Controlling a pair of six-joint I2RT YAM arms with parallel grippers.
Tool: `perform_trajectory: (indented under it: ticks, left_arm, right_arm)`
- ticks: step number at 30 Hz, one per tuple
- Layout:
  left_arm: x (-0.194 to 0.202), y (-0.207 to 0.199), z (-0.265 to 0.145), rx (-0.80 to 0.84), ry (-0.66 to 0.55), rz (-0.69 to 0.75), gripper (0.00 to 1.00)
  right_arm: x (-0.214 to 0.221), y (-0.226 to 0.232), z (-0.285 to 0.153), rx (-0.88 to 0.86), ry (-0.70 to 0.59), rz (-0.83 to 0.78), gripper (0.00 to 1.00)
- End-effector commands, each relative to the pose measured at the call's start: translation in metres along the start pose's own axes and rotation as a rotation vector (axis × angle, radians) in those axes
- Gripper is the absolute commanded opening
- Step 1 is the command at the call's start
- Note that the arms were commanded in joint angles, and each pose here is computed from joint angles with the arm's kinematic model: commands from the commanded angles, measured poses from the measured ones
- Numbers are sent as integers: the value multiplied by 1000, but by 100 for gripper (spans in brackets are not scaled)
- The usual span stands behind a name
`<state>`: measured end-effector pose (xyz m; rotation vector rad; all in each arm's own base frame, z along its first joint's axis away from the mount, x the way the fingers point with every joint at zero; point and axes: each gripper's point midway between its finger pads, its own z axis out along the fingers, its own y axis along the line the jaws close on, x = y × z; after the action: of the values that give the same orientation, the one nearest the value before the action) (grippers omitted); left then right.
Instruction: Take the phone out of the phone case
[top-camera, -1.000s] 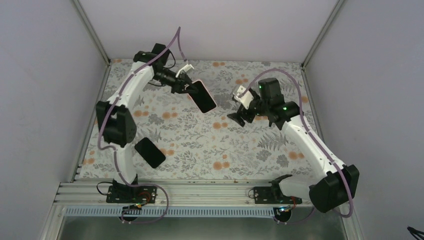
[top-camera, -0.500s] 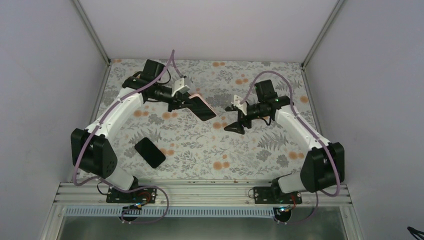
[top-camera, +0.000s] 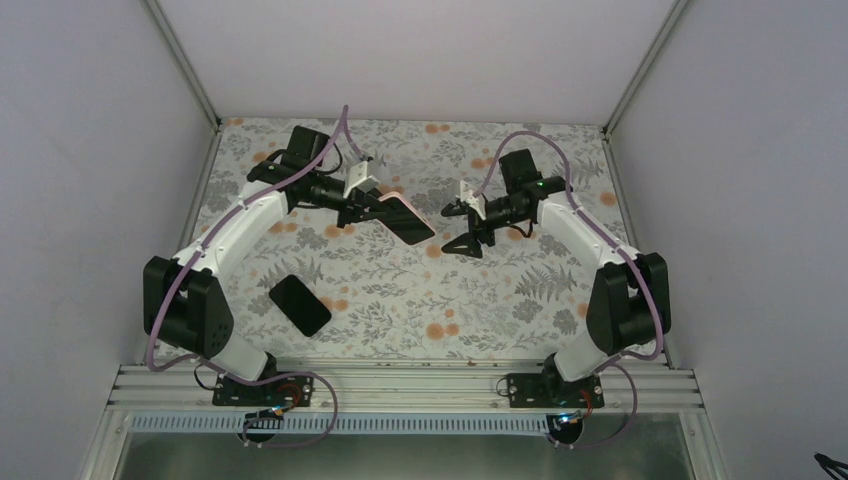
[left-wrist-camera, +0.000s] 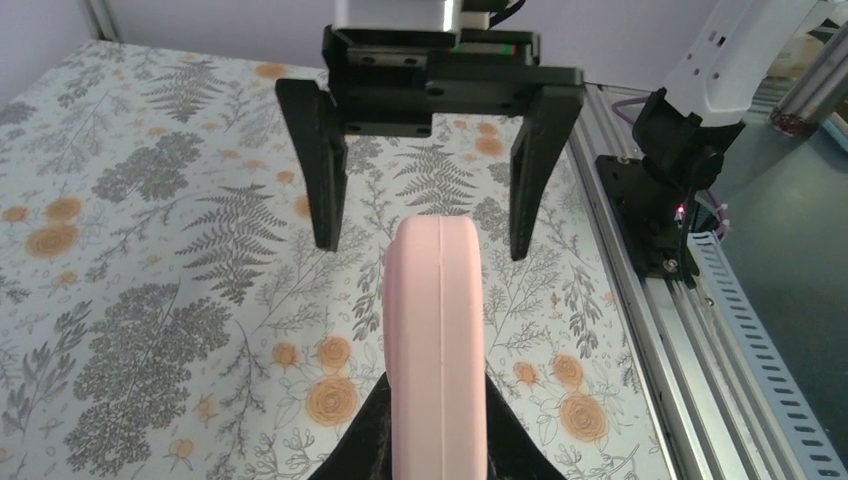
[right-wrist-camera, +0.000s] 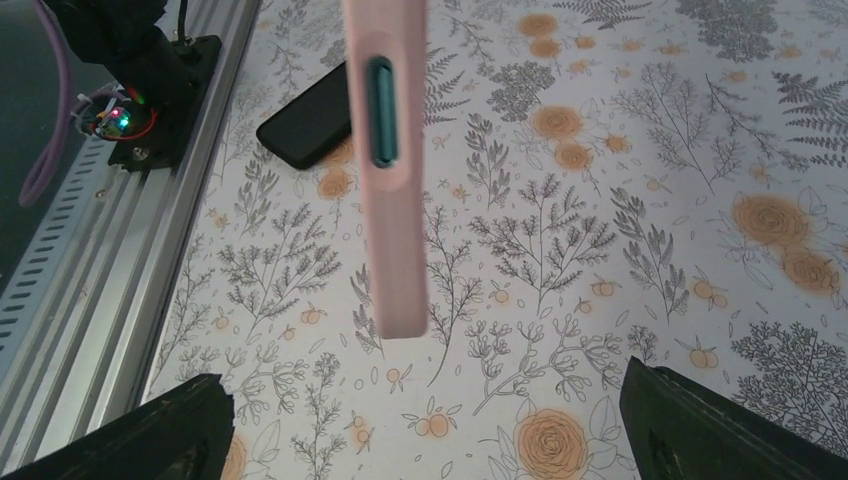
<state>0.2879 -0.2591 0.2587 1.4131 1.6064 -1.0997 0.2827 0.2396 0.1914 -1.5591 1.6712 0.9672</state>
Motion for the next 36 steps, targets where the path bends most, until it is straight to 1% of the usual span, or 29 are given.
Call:
perform_trajectory:
  ticks: [1,8,20,23,27,30,33,36]
  left_arm:
    - [-30,-19,-7,65,-99,104,2]
    - [-30,-27,-3,89,-93,100,2]
    - [-36,-35,-5,116,-107,106,2]
    - [-38,-41,-4,139,-110,101,2]
    - [-36,-49,-1,181,-100,94,2]
    - [-37,-54,-1,220,-110,81,2]
    - [-43,-58,-3,242,-129,80,2]
    - [-45,-55,-3,237,-130,83,2]
  right_arm:
    - [-13,-11,-2,31,-26,-33,98]
    - [-19,-26,-3,77,-30,-31,98]
    - [-15,-46,0,128,7,-16,98]
    - [-13,-57,-3,187,28,-21,98]
    - [-13,-83,-11,340,53,-61,98]
    - [-15,-100,-17,421,74,-80,98]
    - [-19,-114,-21,466,85,-70,97]
    - [-23,-110,-22,452,72,-80,97]
